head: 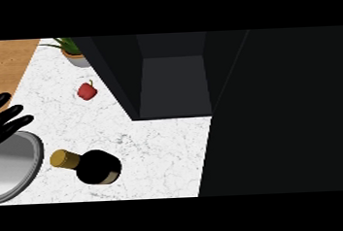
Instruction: Pick up the wine, place it into the cabinet and close the cabinet
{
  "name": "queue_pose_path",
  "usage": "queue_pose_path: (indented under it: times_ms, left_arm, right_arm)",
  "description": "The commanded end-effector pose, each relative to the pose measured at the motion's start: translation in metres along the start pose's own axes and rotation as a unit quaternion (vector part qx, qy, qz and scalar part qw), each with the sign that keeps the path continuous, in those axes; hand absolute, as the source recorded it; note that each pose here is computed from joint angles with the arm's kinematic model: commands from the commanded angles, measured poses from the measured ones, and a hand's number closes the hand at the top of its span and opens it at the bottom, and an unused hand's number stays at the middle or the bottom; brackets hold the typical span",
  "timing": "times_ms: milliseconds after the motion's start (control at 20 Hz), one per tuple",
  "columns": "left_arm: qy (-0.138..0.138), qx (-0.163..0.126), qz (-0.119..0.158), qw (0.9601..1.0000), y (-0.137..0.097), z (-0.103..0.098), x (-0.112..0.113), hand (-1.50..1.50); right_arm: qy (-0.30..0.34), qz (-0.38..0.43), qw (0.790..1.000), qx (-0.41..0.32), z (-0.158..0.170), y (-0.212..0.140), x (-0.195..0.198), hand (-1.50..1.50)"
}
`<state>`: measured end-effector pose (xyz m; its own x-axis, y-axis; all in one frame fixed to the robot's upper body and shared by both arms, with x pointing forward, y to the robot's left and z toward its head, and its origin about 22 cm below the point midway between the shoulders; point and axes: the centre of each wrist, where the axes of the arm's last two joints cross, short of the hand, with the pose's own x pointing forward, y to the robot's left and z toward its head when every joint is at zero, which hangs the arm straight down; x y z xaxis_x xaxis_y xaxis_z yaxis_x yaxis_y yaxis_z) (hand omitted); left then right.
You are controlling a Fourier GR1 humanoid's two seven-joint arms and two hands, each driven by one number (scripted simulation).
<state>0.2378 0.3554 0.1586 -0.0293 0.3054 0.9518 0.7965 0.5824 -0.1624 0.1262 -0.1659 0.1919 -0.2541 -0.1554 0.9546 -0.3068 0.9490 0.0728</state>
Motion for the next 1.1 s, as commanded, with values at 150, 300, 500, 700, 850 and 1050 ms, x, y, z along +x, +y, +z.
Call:
queue_pose_path:
  times_ms: [150,300,500,700,850,1050]
  left_arm:
    - [0.015,0.008,-0.004,0.9998,-0.003,-0.005,-0.035,-1.5]
    - [0.012,0.009,-0.007,0.9999,0.008,-0.009,-0.052,-1.5]
    - [0.018,0.033,-0.016,0.9992,0.03,0.015,-0.066,-1.5]
    - [0.029,0.043,-0.022,0.9984,0.028,0.024,-0.085,-1.5]
    - [0.029,0.052,-0.01,0.9982,0.041,0.038,-0.103,-1.5]
    - [0.039,0.058,-0.022,0.9973,0.046,0.035,-0.114,-1.5]
  right_arm:
    - [-0.046,0.019,0.998,-0.026,0.024,0.006,0.029,-1.5]
    - [-0.051,0.028,0.998,-0.026,0.022,-0.001,0.033,-1.5]
    - [-0.045,0.02,0.998,-0.027,0.03,0.001,0.032,-1.5]
    - [-0.058,0.017,0.998,-0.03,0.027,0.008,0.039,-1.5]
    - [-0.049,0.03,0.998,-0.012,0.035,0.001,0.043,-1.5]
    - [-0.046,0.024,0.998,-0.016,0.035,0.004,0.04,-1.5]
